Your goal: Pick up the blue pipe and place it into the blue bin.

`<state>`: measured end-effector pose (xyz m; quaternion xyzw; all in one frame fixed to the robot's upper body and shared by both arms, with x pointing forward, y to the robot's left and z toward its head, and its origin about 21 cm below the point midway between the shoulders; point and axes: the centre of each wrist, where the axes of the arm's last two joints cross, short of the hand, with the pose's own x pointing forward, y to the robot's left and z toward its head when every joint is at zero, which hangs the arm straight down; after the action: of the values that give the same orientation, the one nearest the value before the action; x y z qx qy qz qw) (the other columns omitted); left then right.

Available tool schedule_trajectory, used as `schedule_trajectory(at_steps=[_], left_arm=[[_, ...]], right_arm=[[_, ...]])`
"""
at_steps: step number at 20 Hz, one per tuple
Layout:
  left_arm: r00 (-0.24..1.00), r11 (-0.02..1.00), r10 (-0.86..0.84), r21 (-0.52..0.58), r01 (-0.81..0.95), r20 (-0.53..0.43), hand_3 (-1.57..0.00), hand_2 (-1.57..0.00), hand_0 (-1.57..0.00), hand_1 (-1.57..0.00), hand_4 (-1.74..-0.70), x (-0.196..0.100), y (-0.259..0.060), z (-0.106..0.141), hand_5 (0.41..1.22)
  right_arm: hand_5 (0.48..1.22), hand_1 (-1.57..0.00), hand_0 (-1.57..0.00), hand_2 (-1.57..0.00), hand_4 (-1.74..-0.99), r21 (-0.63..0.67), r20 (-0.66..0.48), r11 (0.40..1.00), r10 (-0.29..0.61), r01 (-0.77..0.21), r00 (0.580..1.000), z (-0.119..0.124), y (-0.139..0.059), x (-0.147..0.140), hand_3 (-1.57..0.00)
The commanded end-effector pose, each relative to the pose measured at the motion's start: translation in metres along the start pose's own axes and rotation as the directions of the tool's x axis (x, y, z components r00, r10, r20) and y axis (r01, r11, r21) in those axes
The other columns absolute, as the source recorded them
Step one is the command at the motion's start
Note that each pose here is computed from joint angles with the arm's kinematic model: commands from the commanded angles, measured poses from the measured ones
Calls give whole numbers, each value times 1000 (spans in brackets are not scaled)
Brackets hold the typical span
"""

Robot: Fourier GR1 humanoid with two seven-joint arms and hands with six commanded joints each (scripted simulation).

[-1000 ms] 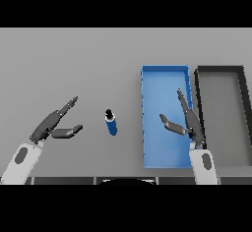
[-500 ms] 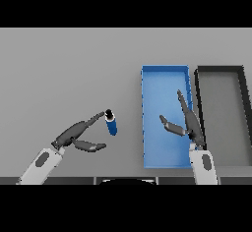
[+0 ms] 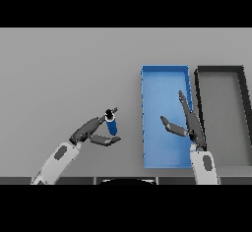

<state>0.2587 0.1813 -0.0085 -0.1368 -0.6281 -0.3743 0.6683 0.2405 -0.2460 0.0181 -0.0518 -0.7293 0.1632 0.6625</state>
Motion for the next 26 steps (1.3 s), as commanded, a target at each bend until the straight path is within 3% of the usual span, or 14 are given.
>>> schedule_trajectory(at_steps=[1, 5, 7, 10, 11, 13, 15, 17, 23, 26], left_arm=[[1000, 1000, 7, 3, -7, 10, 1, 1, 1, 1, -1138, -3, -1, -2, 497], [999, 1000, -4, 22, 3, 34, 0, -23, 1, 1, -1098, -8, -12, -20, 517], [997, 999, 51, 9, -52, 65, -44, -87, 1, 1, -1137, -10, -12, -22, 567], [986, 990, 140, -7, -140, 93, -345, -417, -39, -248, -1268, -5, -19, -30, 675], [981, 986, 169, -6, -169, 100, -590, -578, -179, -411, -1301, -4, -21, -32, 784], [976, 982, 187, 0, -188, 115, -914, -936, -648, -828, -1450, -5, -27, -36, 941], [974, 983, 181, -5, -182, 135, -1112, -1164, -981, -1095, -1551, -5, -31, -34, 1042], [974, 984, 179, -19, -179, 136, -1258, -1311, -1193, -1266, -1617, -1, -38, -33, 1106], [974, 992, 123, 1, -125, 190, -1489, -1503, -1472, -1491, -1502, 5, -41, -37, 1191], [938, 989, 144, -2, -151, 317, -1529, -1536, -1520, -1530, -1485, 28, -42, -39, 1206]], right_arm=[[549, 1, 1, 1, -1202, 0, 1, 1000, -4, 4, 1000, 2, 0, -1, 1], [548, 1, 1, 1, -1195, 6, -11, 1000, 4, -4, 1000, 2, 2, -4, 1], [550, 1, 1, 1, -1188, 3, -15, 1000, 11, -11, 1000, 1, 2, -3, 1], [560, 1, 1, 1, -1196, 5, -1, 1000, 3, -3, 1000, 2, 2, -2, 1], [560, 1, 1, 1, -1192, -3, -3, 1000, 7, -7, 1000, 4, -1, -1, 1], [562, 1, 1, 1, -1189, -5, -7, 1000, 5, -5, 1000, 0, -2, 0, 1], [562, 1, 1, 1, -1182, 0, 2, 1000, 16, -16, 1000, 3, -1, -2, 1], [561, 1, 1, 1, -1178, -5, -8, 1000, 18, -18, 1000, 3, -2, -5, 1], [556, 1, 1, 1, -1166, -2, -13, 1000, 30, -30, 999, -2, -4, -2, 1], [550, 1, 1, 1, -1154, -3, -15, 1000, 31, -31, 999, -2, -1, -3, 1]])
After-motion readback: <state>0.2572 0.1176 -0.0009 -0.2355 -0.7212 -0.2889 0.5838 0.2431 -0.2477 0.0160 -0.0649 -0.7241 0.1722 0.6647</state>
